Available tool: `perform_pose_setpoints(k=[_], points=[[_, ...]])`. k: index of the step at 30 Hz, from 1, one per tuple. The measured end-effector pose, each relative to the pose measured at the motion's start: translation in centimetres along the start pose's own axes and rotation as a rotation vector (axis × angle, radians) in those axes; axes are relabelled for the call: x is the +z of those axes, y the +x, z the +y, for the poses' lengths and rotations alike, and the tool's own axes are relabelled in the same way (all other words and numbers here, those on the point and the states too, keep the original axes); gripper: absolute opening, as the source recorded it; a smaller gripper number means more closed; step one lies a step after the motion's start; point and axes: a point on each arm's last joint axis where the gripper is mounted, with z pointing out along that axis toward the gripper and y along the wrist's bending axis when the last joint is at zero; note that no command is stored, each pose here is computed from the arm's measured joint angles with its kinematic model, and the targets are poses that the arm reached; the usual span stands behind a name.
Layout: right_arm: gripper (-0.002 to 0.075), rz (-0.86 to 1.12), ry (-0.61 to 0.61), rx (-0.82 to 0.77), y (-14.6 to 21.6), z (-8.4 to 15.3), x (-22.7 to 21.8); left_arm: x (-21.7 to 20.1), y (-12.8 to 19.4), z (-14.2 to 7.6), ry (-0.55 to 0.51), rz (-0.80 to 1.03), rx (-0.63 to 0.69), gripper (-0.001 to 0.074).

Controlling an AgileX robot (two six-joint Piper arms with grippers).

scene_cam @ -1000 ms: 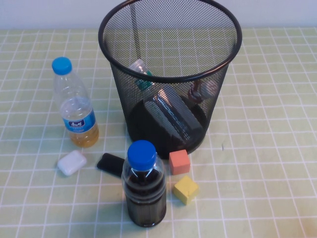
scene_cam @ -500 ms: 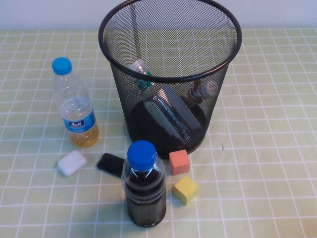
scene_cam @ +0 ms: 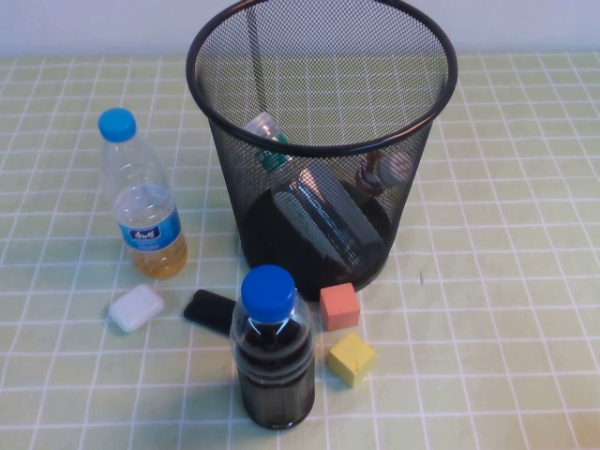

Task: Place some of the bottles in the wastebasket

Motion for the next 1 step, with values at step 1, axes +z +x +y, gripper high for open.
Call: perform_pose_setpoints(k=[1], points=[[-0.0010, 0.000, 0.000, 0.000, 0.00, 0.00, 0.00, 0.00, 0.00, 0.00, 0.000, 0.000, 0.000, -0.0004]])
